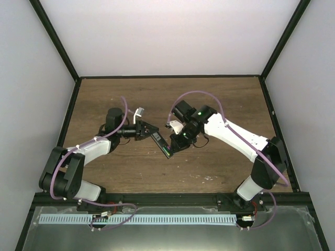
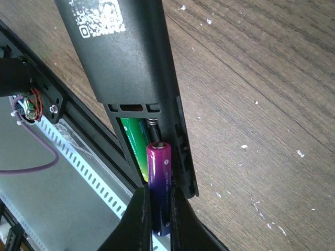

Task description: Load the batteries into the remote control

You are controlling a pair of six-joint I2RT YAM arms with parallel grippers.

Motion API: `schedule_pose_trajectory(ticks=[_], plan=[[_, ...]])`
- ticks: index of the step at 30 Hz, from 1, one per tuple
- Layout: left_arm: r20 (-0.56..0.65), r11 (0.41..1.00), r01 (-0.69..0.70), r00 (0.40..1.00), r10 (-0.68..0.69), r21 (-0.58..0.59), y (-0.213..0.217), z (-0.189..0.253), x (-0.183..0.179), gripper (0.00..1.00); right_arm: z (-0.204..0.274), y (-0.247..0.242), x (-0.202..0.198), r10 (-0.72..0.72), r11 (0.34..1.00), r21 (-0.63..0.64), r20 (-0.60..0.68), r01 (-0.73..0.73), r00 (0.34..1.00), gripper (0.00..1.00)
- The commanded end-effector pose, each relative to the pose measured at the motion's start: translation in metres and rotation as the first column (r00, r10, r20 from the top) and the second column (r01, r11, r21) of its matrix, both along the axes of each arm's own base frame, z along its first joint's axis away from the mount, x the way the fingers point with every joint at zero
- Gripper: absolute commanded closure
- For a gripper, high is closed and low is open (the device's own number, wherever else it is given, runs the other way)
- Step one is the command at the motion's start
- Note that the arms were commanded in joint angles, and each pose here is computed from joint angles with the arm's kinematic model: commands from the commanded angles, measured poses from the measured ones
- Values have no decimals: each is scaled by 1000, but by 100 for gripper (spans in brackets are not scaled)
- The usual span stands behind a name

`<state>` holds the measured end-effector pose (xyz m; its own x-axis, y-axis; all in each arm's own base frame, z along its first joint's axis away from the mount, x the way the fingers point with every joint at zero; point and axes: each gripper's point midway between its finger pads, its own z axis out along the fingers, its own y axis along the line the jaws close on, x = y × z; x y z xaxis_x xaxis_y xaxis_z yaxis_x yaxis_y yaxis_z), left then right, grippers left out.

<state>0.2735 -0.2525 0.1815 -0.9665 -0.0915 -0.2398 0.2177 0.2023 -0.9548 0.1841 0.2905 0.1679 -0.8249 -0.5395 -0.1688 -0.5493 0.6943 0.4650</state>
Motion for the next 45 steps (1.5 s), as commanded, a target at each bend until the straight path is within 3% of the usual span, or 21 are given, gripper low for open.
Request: schedule_pose_trajectory(ticks=[1, 31, 45], plan=[[4, 1000, 9, 1000, -9, -19, -1, 7, -3, 100, 7, 7, 4, 22, 1000, 5, 25, -22, 999, 99], [-14, 997, 35, 999, -36, -72, -2, 14, -9, 100, -7, 13, 18, 7, 999, -39, 44, -5, 999, 93], [-16, 996, 38, 999, -40, -87, -2, 15, -11, 100, 29, 23, 25, -3, 999, 47, 110, -2, 994, 87]])
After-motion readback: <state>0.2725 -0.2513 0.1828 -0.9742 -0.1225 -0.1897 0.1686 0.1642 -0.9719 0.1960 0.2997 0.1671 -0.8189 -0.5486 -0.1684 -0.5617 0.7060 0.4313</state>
